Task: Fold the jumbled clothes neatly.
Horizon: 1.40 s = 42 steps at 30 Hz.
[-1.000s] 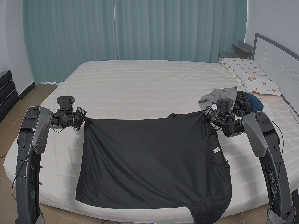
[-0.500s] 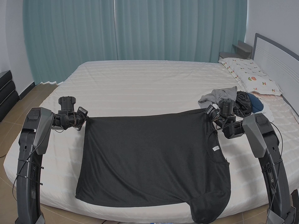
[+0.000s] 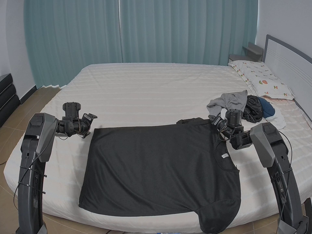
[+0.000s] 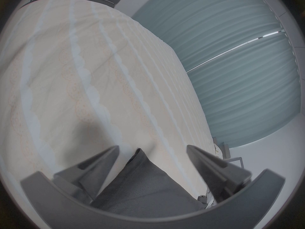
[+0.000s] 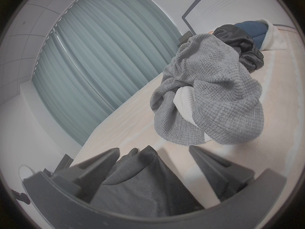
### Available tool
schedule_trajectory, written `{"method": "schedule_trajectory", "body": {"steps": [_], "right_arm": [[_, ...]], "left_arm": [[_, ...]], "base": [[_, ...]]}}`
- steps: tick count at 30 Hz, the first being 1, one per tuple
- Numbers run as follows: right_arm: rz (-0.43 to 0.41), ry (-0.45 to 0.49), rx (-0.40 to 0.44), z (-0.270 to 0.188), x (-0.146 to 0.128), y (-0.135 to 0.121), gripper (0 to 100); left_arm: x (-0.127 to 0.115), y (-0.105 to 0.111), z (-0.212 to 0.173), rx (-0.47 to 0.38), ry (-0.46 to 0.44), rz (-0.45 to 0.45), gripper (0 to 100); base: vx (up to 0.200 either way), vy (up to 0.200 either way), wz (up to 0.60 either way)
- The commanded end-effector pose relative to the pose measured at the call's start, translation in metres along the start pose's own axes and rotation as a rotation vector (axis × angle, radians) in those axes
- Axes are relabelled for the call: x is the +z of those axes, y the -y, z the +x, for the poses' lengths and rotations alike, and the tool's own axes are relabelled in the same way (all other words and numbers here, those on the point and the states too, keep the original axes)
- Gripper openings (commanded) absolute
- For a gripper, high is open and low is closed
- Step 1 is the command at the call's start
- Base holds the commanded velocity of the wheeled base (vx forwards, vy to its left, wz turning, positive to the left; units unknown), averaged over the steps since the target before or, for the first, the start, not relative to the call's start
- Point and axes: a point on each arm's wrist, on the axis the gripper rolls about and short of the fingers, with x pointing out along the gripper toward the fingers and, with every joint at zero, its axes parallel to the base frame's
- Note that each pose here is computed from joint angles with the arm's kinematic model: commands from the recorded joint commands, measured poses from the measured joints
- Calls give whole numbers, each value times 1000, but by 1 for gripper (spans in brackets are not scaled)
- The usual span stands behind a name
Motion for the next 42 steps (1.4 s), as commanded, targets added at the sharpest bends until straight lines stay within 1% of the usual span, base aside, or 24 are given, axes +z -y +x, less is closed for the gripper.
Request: {"method": "schedule_trajectory", "body": {"steps": [1, 3, 7, 8, 9, 10, 11, 12, 14, 15, 17, 19, 22, 23, 24, 25, 26, 27, 30, 32, 33, 38, 39, 42], "right_arm": [[16, 22, -19, -17, 30, -4, 100], [28, 19, -35, -32, 40, -5, 100], [31, -2, -19, -73, 55, -7, 100], [24, -33, 1, -95, 60, -10, 100], [25, -40, 5, -101, 62, -10, 100], [38, -63, 24, -124, 71, -17, 100], [40, -67, 27, -127, 72, -17, 100], [54, -120, 42, -155, 75, -18, 100], [59, -180, 51, -181, 70, -17, 100], [64, -191, 58, -191, 69, -18, 100], [69, -227, 65, -224, 62, -19, 100], [55, -266, 63, -251, 51, -21, 100], [53, -326, 51, -284, 37, -21, 100], [53, -326, 51, -284, 37, -21, 100], [57, -366, 36, -301, 28, -18, 100], [57, -375, 33, -304, 26, -16, 100], [60, -410, 13, -315, 18, -12, 100], [60, -410, 13, -315, 18, -12, 100], [64, -480, -21, -328, 3, -4, 100], [66, -496, -25, -331, 0, -3, 100], [67, -529, -36, -336, -6, 0, 100], [71, -578, -45, -343, -15, 4, 100], [71, -578, -45, -343, -15, 4, 100], [72, -602, -50, -344, -19, 5, 100]], "left_arm": [[5, 2, -12, 15, 3, -13, 100], [8, 8, -28, 22, 1, -21, 100], [9, 18, -60, 17, -10, -22, 100], [9, 21, -72, 4, -8, -15, 100], [10, 22, -75, 0, -4, -15, 100], [11, 23, -86, -4, 3, -13, 100], [11, 23, -87, -3, 2, -11, 100], [10, 25, -106, -2, -3, 4, 100], [5, 22, -125, -2, -45, 14, 100], [1, 22, -133, -5, -65, 14, 100], [-11, 17, -157, -4, -132, 6, 100], [-22, 11, -175, 6, -173, 0, 100], [-38, -2, -195, 21, -200, 7, 100], [-38, -2, -195, 21, -200, 7, 100], [-48, -12, -207, 22, -208, 12, 100], [-51, -15, -210, 23, -209, 14, 100], [-60, -22, -221, 17, -207, 17, 100], [-60, -22, -221, 17, -207, 17, 100], [-79, -37, -240, 16, -218, 26, 100], [-84, -40, -244, 15, -223, 28, 100], [-94, -48, -249, 30, -243, 42, 100], [-108, -69, -253, 79, -300, 153, 100], [-108, -69, -253, 79, -300, 153, 100], [-116, -79, -257, 113, -330, 163, 100]], "base": [[0, 0, 0], [0, 0, 0], [0, 0, 0], [0, 0, 0], [0, 0, 0], [0, 0, 0], [0, 0, 0], [0, 0, 0], [0, 0, 0], [0, 0, 0], [0, 0, 0], [0, 0, 0], [0, 0, 0], [0, 0, 0], [0, 0, 0], [0, 0, 0], [0, 0, 0], [0, 0, 0], [0, 0, 0], [-200, 0, 0], [-200, 0, 0], [-200, 0, 0], [-200, 0, 0], [-200, 0, 0]]}}
